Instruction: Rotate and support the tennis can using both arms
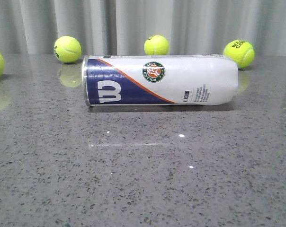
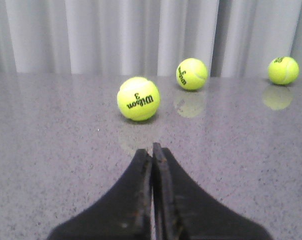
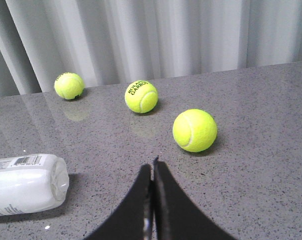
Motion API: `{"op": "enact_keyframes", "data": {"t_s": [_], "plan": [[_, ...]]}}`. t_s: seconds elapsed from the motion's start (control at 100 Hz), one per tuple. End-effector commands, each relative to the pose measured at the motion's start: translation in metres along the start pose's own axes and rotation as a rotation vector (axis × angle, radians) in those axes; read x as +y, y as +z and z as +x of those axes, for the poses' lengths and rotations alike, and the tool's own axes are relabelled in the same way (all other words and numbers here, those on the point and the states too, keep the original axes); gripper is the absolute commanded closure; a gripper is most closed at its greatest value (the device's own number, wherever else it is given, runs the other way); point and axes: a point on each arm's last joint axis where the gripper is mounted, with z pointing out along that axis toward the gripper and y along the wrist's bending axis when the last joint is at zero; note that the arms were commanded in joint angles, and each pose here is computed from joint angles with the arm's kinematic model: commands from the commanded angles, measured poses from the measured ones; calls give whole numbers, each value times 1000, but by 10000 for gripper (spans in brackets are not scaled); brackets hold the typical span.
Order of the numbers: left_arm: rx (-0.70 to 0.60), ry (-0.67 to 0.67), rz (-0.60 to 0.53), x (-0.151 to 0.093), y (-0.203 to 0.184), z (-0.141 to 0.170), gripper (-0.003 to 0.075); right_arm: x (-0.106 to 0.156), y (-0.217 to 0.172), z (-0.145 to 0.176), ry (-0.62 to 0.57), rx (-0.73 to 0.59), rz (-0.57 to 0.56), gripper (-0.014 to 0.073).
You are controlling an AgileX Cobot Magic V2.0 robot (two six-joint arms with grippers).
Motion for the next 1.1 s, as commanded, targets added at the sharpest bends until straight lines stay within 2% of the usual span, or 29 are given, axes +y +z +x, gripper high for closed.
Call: {"op": "enact_keyframes", "data": {"t_s": [0.0,0.21,0.51,0.56,0.61,0.66,0.67,0.68,0.69,0.73,0.74,0.8,0.84,0.89,1.09], "plan": [[-136,-13,1,-1,-9,-34,741,1,-2,-16,-20,-105,0,659],[68,-13,1,-2,0,-61,741,1,-2,-16,-20,-105,0,659],[405,-14,-4,-3,42,-88,731,1,-2,-16,-20,-105,0,659],[429,-14,-5,-3,49,-93,691,1,-2,-16,-20,-102,0,659],[448,-14,-5,-3,56,-95,619,1,-2,-15,-20,-100,1,659],[472,-15,-6,-3,64,-96,512,1,-2,-15,-20,-100,1,659],[475,-15,-6,-3,65,-97,512,1,-2,-15,-20,-100,1,659],[482,-15,-6,-3,68,-97,465,1,-2,-15,-20,-100,1,659],[487,-15,-7,-3,69,-96,465,1,-2,-15,-20,-100,1,659],[508,-15,-7,-3,75,-97,352,1,-2,-15,-20,-100,1,659],[510,-15,-7,-3,76,-97,352,1,-2,-15,-20,-100,1,659],[557,-15,-8,-3,84,-97,201,1,-2,-15,-20,-100,1,659],[585,-15,-9,-3,90,-97,150,1,-2,-15,-20,-100,1,659],[620,-24,-6,-4,98,-97,122,1,-2,-15,-20,-100,1,659],[728,-118,32,-10,127,-103,123,1,-2,-15,-20,-101,1,659]]}}
